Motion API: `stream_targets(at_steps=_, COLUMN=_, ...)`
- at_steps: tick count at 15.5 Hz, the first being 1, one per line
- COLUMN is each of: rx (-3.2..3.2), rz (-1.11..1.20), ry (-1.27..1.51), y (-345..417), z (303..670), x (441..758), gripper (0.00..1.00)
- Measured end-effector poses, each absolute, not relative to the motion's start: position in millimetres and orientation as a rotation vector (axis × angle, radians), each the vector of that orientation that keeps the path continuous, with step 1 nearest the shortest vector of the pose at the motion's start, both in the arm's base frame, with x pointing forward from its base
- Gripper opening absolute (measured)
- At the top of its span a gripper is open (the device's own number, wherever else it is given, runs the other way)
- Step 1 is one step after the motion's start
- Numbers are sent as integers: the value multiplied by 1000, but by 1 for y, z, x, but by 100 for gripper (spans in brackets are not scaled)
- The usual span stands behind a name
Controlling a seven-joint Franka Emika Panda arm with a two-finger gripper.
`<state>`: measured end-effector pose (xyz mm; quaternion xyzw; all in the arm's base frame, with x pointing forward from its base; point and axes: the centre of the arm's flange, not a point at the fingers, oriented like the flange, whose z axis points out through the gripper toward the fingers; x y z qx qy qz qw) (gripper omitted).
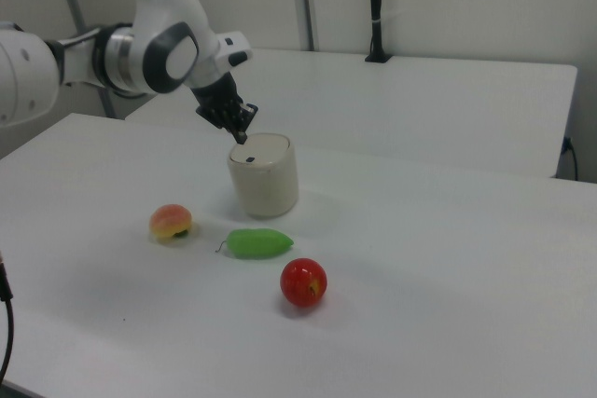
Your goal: Close garbage bin
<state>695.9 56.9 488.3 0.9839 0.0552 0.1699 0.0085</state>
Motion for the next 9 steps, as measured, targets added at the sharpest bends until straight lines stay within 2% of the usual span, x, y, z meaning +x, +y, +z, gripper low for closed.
stream_targets(at_steps=9, rx=3091, rz=92, ry=110, y=49, z=555, x=623, gripper=1)
